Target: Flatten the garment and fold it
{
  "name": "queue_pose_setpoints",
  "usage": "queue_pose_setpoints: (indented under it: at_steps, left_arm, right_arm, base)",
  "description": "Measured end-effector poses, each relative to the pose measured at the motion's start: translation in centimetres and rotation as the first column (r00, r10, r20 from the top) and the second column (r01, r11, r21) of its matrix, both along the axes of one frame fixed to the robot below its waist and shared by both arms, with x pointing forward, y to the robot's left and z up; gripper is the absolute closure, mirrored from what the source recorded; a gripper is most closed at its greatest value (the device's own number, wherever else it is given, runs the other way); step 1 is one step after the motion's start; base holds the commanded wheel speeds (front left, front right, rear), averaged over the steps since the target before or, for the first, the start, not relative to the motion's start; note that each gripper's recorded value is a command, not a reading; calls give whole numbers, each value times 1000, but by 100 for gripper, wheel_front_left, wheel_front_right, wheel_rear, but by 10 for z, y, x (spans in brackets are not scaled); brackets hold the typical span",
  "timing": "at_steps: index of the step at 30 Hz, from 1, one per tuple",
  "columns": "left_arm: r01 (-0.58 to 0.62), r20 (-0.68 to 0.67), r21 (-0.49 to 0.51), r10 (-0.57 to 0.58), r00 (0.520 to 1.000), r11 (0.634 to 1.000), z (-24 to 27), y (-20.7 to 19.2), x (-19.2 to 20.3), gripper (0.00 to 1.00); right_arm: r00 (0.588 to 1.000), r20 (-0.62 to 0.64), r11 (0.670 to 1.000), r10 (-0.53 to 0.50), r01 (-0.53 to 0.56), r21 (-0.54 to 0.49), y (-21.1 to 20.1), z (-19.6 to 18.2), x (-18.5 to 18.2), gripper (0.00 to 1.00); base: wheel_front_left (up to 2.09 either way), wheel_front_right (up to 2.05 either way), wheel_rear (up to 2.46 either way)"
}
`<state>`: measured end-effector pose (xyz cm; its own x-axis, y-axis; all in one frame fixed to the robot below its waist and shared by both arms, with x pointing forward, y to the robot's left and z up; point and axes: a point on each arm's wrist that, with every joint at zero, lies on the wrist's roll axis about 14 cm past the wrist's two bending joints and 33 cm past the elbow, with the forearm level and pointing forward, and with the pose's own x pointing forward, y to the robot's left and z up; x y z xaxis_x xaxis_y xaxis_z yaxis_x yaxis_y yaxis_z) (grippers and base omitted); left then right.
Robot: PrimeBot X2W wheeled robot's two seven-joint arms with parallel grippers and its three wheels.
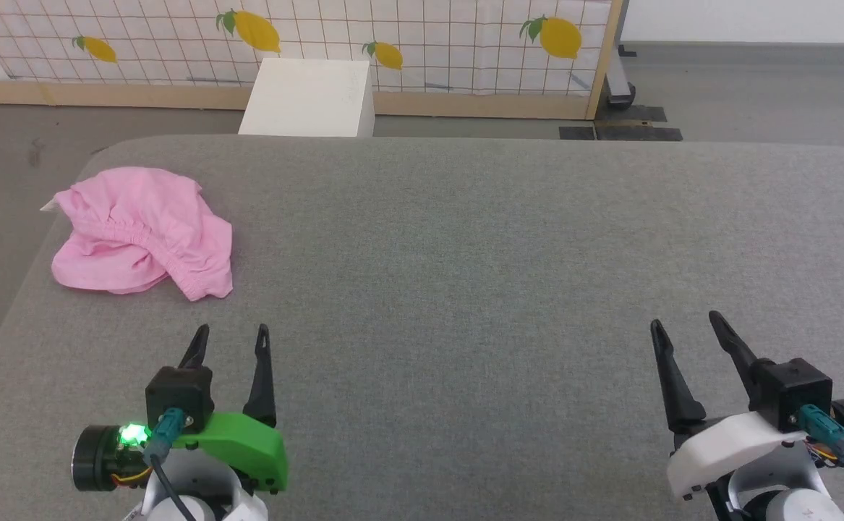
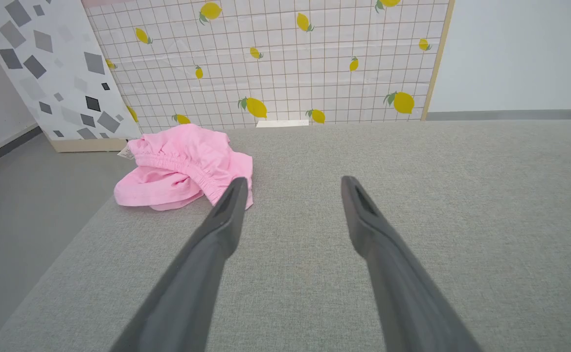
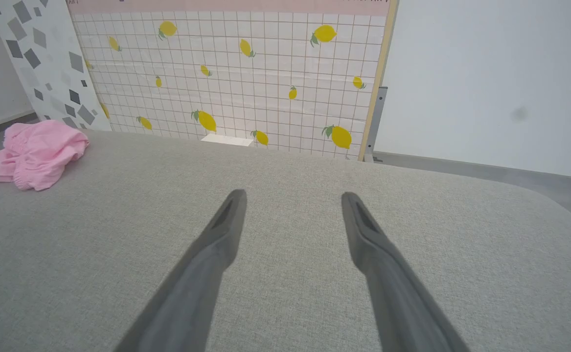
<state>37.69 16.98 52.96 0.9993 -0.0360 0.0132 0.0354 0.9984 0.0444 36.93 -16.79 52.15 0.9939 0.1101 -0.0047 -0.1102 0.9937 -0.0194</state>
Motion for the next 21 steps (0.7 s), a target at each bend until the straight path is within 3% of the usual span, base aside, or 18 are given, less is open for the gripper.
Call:
queue_pose_setpoints:
  at_steps: [21]
  left_arm:
    - [20, 21, 7, -20, 1000, 1000, 3, -4, 0, 0]
  right_arm:
    - [1000, 24, 1000, 2, -2, 6, 1, 5, 1, 0]
  base:
    - [0, 0, 0]
